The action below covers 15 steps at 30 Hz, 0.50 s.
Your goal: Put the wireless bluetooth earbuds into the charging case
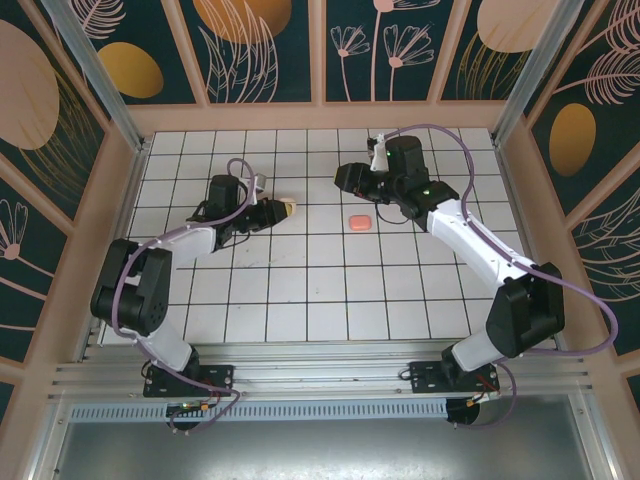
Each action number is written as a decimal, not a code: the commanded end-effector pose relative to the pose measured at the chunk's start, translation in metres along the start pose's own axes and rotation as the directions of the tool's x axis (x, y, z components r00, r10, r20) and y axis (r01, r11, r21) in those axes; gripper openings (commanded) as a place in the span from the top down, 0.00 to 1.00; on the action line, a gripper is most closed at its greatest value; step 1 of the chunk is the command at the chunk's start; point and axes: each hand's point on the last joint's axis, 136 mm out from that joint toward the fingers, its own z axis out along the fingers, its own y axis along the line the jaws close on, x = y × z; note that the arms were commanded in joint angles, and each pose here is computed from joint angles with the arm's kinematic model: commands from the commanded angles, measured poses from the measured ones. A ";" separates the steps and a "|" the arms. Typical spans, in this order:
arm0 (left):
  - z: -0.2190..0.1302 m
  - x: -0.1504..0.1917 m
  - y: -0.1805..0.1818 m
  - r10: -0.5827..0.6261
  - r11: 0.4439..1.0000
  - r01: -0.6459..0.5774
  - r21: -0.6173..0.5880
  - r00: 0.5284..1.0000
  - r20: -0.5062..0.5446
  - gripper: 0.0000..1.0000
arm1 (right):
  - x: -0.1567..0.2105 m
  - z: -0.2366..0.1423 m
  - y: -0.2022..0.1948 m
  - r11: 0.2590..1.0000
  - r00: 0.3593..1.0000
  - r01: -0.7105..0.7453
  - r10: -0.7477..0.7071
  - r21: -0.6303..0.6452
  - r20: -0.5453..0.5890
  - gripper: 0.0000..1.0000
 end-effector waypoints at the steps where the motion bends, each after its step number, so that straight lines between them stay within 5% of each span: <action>1: 0.018 0.011 0.009 -0.069 0.997 0.067 -0.036 0.996 -0.062 0.88 | 0.010 0.005 -0.017 0.998 0.999 -0.040 0.041 0.052 -0.020 0.55; 15: 0.057 0.029 0.038 -0.166 0.979 0.140 -0.147 0.969 -0.184 0.84 | 0.011 0.010 -0.026 0.996 0.998 -0.053 0.056 0.072 -0.034 0.55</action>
